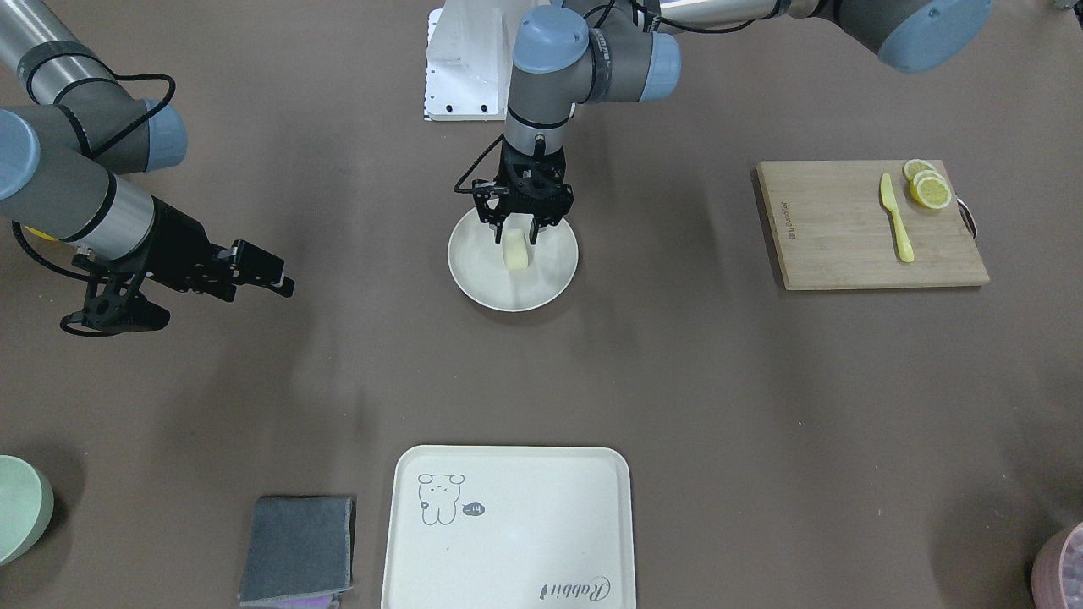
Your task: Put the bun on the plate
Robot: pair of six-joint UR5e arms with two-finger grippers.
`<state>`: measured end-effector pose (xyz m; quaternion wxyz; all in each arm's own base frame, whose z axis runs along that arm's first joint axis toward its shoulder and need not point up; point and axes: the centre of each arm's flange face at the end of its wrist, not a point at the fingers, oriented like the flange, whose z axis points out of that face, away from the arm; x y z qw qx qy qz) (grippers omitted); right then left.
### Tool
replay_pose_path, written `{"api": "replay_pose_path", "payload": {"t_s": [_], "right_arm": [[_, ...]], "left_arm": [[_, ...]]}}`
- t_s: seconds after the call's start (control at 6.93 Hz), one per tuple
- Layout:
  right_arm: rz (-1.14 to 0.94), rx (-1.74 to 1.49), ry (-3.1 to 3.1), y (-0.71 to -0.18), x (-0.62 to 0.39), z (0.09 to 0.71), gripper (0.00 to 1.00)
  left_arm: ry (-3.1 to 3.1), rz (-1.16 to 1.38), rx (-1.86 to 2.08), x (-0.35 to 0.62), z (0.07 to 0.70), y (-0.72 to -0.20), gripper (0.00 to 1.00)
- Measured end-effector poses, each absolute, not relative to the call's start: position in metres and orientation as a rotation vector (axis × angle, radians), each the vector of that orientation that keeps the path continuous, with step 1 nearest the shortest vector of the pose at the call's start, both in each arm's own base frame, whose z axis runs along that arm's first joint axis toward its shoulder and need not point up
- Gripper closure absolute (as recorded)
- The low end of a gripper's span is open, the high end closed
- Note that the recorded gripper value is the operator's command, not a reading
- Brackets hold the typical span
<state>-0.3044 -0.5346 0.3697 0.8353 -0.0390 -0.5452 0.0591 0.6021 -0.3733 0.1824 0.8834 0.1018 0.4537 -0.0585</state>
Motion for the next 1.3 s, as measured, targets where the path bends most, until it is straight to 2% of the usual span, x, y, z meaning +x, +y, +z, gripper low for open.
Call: {"api": "replay_pose_path", "payload": {"t_s": [0.43, 0.87, 1.3], "right_arm": [[0.247, 0.008, -1.129, -0.561, -0.186, 0.416, 0.00], [0.204, 0.138, -1.012, -0.565, -0.056, 0.505, 0.00], [0.061, 0.150, -0.898, -0.549, 0.029, 0.577, 0.00]], "left_arm": [[0.948, -0.142, 0.293, 0.527, 0.192, -0.422, 0.03], [0.814, -0.132, 0.367, 0.388, 0.278, -0.503, 0.03], [0.715, 0.086, 0.316, 0.190, 0.411, -0.571, 0.03]]}}
